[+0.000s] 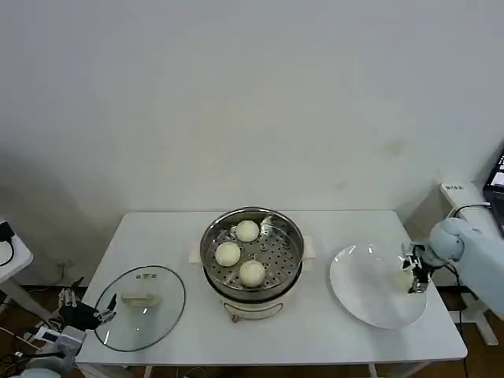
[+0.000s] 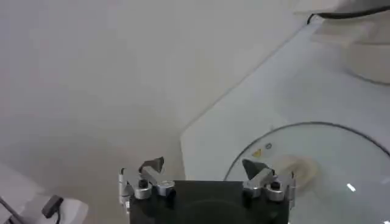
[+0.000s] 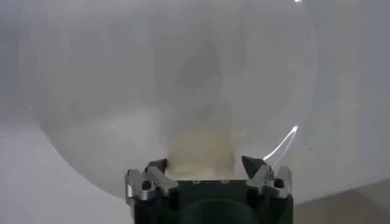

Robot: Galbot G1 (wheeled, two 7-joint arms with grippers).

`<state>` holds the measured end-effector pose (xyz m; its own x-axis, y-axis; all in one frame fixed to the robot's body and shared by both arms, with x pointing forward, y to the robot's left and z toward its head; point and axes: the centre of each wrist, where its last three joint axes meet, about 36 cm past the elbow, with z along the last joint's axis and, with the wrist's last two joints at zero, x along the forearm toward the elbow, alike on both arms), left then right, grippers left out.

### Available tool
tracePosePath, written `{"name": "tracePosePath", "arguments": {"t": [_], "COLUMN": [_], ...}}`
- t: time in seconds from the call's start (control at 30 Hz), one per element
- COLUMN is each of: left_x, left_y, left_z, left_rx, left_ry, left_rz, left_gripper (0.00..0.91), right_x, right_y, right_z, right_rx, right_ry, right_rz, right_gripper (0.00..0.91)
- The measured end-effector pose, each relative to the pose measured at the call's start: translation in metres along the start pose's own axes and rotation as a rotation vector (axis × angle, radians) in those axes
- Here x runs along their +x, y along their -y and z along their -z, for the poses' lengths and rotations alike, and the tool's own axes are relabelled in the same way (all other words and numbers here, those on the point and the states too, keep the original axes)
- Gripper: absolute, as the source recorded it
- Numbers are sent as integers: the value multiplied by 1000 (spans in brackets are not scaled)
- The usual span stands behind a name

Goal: Take steamed baozi put them in steamer then cover it.

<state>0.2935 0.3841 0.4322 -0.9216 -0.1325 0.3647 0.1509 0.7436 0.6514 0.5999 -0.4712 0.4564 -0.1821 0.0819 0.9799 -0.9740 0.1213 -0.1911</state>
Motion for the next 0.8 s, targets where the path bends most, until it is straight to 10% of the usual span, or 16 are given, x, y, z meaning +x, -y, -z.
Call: {"name": "tracePosePath", "arguments": {"t": [0.8], "left_x": [-1], "left_y": [-5], "left_z": [9], "left_rx": [-3], "left_ry": [21], "left_rz": [4], "left_gripper": [907], "right_x": [74], "right_y": [12], "right_z": [12], "right_rx": [25], "right_ry": [37], "right_rz": [-73], "right_gripper": [615]}}
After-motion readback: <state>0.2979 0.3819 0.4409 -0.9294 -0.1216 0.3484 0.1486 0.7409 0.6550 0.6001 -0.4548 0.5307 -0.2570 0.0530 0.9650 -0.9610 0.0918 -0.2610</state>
